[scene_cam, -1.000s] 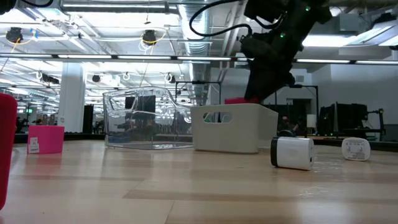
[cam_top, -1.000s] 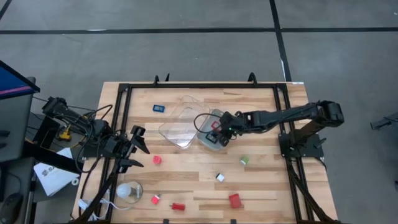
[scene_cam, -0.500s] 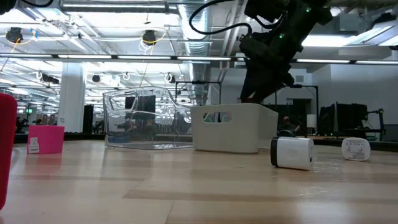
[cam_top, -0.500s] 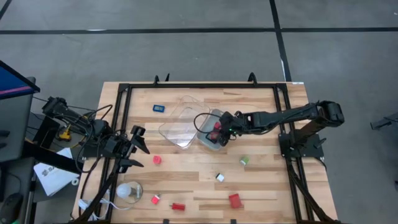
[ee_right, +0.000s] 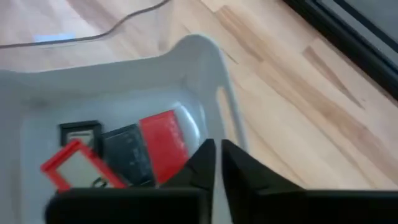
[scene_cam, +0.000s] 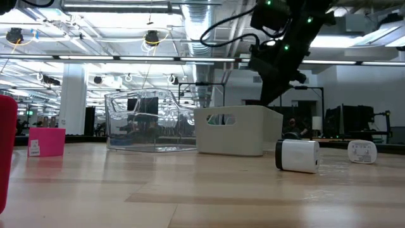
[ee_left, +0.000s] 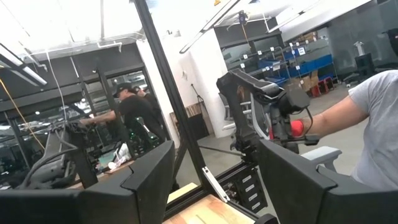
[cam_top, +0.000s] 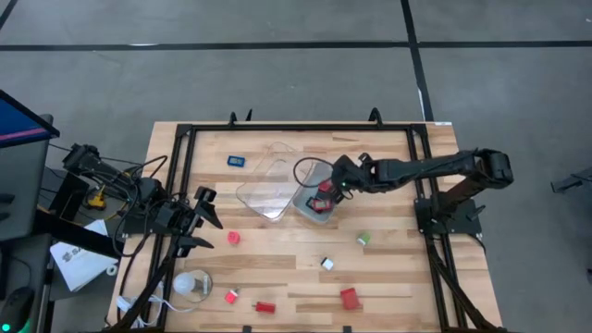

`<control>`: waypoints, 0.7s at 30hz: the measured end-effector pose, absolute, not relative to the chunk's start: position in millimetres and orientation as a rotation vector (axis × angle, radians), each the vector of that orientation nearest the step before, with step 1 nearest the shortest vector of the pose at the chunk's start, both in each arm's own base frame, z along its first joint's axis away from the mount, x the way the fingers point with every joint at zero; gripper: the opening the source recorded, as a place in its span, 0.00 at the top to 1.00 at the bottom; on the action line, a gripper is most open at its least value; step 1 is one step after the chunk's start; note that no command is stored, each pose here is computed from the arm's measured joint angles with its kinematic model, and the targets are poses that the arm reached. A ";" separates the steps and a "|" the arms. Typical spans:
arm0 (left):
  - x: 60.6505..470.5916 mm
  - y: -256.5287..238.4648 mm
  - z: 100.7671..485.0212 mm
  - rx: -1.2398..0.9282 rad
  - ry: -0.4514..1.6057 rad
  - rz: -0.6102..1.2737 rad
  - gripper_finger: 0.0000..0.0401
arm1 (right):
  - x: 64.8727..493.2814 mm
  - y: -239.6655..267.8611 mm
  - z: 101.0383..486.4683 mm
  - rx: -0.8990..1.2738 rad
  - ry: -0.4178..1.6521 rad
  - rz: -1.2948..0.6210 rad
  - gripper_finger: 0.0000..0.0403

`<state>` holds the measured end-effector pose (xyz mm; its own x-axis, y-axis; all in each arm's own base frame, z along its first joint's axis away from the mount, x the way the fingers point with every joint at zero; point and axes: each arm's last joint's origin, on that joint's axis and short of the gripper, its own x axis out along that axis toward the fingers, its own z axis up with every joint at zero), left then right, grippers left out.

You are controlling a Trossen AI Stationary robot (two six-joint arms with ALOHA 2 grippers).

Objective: Pick & Place Office items
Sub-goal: Adjust the gray bin

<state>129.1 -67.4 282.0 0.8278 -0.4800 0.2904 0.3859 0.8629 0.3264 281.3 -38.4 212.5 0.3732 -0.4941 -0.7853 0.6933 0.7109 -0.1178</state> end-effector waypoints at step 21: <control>129.2 -67.4 281.7 0.261 -0.371 -0.466 0.43 | 267.0 -106.8 210.0 0.420 0.938 -0.798 1.00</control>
